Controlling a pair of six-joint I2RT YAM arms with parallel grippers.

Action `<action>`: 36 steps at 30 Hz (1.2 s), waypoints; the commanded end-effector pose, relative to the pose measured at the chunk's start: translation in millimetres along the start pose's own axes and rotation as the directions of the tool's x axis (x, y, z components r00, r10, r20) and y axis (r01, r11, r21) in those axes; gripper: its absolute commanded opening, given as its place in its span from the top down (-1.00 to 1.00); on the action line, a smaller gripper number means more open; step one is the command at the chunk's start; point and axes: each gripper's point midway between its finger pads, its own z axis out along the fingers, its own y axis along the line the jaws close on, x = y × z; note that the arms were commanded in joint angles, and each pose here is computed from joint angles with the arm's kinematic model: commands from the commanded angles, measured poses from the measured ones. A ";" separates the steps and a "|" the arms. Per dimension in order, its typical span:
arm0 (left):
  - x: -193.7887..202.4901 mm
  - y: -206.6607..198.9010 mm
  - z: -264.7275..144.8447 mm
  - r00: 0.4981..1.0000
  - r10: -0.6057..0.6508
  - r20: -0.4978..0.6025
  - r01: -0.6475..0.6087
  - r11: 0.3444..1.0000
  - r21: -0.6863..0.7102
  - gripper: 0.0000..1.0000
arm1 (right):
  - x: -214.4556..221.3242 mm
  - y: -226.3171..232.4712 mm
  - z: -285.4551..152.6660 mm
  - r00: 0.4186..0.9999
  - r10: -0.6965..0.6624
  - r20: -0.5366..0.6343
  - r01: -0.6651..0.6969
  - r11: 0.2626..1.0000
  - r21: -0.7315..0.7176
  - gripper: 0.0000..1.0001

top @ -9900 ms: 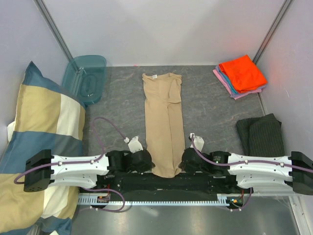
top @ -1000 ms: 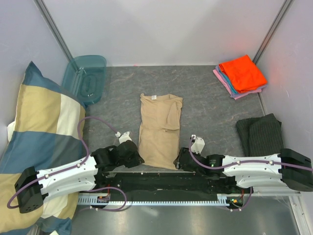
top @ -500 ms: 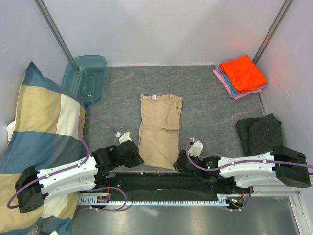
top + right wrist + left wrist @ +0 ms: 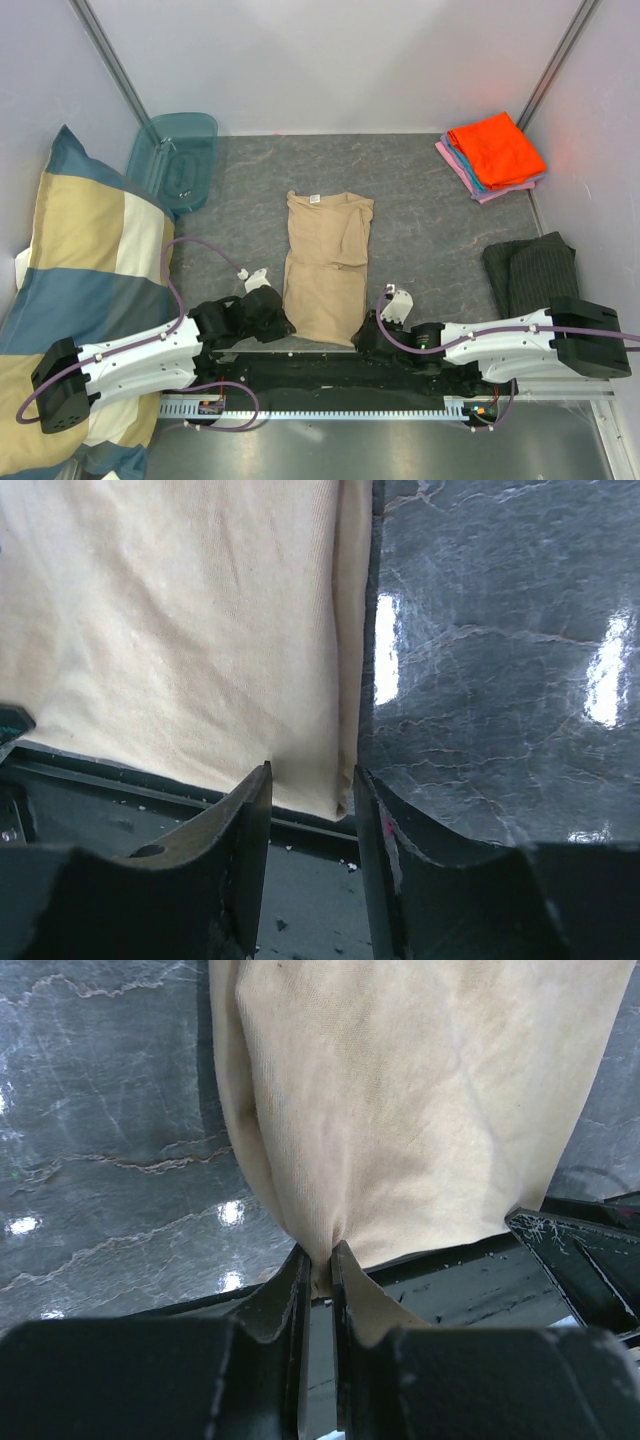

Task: Fold and stack the t-shirts
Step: Grab one side of the 2/3 rectangular tshirt with both arms, then fold the long partially folded tshirt into a neat square

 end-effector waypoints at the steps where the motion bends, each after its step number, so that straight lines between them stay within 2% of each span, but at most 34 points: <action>1: -6.2 -16.7 -5.8 1.000 0.017 0.014 -0.018 0.999 0.049 0.96 | -6.8 14.7 0.9 0.999 0.022 0.040 -0.020 0.999 -0.027 0.09; 3: -6.0 -16.3 -6.1 1.000 0.012 0.015 -0.013 0.999 0.052 0.96 | -6.8 14.5 1.0 0.999 0.021 0.042 -0.019 0.999 -0.028 0.11; 6: -5.1 -14.4 -6.2 1.000 0.004 0.016 -0.004 0.998 0.056 0.96 | -7.7 12.9 1.9 0.999 0.023 0.047 -0.022 0.999 -0.025 0.24; 7: -5.0 -14.1 -6.2 1.000 0.004 0.016 -0.004 0.998 0.056 0.96 | -7.7 12.4 2.0 0.999 0.023 0.049 -0.022 0.999 -0.024 0.61; 8: -4.7 -13.2 -6.1 1.000 0.007 0.016 -0.008 0.998 0.055 0.96 | -8.6 12.6 1.6 0.998 0.028 0.052 -0.027 0.999 -0.026 0.89; 9: -4.3 -13.1 -6.0 1.000 0.006 0.014 -0.006 0.999 0.054 0.96 | -9.1 11.9 1.8 0.998 0.030 0.055 -0.028 0.999 -0.026 1.00; 15: -8.1 -15.3 -6.8 0.999 0.011 0.030 -0.013 0.998 0.057 0.96 | -20.6 23.2 -7.8 0.996 0.030 0.083 -0.025 0.998 -0.063 1.00; 19: -26.5 -27.2 -6.6 0.994 0.027 0.103 -0.033 0.998 0.058 0.96 | -43.2 41.5 -11.0 0.990 -0.002 0.139 0.011 0.998 -0.064 1.00; 23: -58.5 -49.0 -7.9 0.974 0.059 0.220 -0.073 0.996 0.055 0.96 | -73.9 73.8 -8.2 0.978 -0.045 0.202 0.056 0.997 -0.048 1.00; 29: -102.4 -85.7 -12.4 0.945 0.064 0.321 -0.095 0.992 0.081 0.96 | -131.5 100.4 -1.1 0.955 -0.072 0.288 0.079 0.997 -0.010 1.00; 36: -163.0 -99.2 -7.5 0.920 0.034 0.390 -0.077 0.993 0.095 0.96 | -189.1 98.7 6.2 0.934 -0.076 0.350 0.065 0.997 0.043 1.00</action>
